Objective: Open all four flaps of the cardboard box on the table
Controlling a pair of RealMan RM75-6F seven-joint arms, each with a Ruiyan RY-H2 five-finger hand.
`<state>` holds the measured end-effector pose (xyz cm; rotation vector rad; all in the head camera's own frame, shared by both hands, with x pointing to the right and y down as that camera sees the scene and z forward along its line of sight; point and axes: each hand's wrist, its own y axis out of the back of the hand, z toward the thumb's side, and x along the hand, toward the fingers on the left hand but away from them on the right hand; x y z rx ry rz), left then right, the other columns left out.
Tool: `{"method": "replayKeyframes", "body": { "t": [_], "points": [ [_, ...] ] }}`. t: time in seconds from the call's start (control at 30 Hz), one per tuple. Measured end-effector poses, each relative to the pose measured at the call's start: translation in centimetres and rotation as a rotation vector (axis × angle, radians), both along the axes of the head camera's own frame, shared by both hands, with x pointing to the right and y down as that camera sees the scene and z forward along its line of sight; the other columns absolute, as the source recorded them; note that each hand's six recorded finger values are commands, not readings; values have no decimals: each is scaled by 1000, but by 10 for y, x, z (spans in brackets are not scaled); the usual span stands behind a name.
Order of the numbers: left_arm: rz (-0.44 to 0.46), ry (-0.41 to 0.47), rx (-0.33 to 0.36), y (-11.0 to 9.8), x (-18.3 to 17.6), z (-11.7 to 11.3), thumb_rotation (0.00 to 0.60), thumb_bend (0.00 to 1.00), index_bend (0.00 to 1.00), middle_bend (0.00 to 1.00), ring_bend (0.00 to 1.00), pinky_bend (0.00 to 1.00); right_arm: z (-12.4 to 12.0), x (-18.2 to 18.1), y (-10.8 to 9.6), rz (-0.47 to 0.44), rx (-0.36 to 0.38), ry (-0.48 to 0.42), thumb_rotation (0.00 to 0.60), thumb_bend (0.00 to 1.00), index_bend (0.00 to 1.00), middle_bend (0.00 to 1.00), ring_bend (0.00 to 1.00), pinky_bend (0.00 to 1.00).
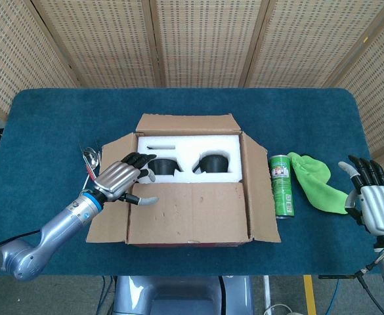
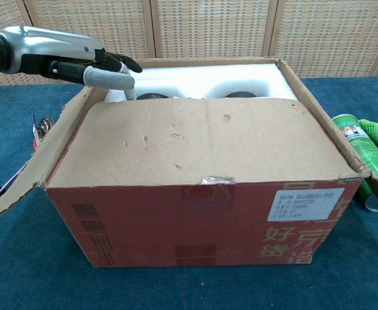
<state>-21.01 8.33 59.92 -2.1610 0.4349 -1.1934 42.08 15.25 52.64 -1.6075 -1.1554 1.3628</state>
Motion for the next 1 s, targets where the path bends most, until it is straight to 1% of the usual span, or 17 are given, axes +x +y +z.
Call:
{"method": "replayKeyframes", "body": {
  "t": [0.13,0.3,0.53,0.73,0.9,1.0],
  "points": [
    [20,-6,1,3,4,1,87,147,334,0,0,0,0,1,0,3,1,-1,600,930,142,71,0,0],
    [15,6,-14,7,8,0,87,148,345,0,0,0,0,3,1,5,0,0,600,930,142,71,0,0],
    [-10,38,-63,8,8,-7,86,151,350,0,0,0,0,3,0,6,5,-2,600,930,142,71,0,0],
    [-54,100,-85,6,6,-21,87,154,350,0,0,0,2,2,-1,5,2,-1,600,930,142,71,0,0],
    [-96,175,-98,4,1,-37,87,151,349,0,0,0,2,0,-2,2,2,1,600,930,142,71,0,0],
    [-118,226,-117,4,-1,-47,86,150,350,0,0,0,3,-1,-3,-1,0,0,600,930,142,71,0,0]
  ]
}}
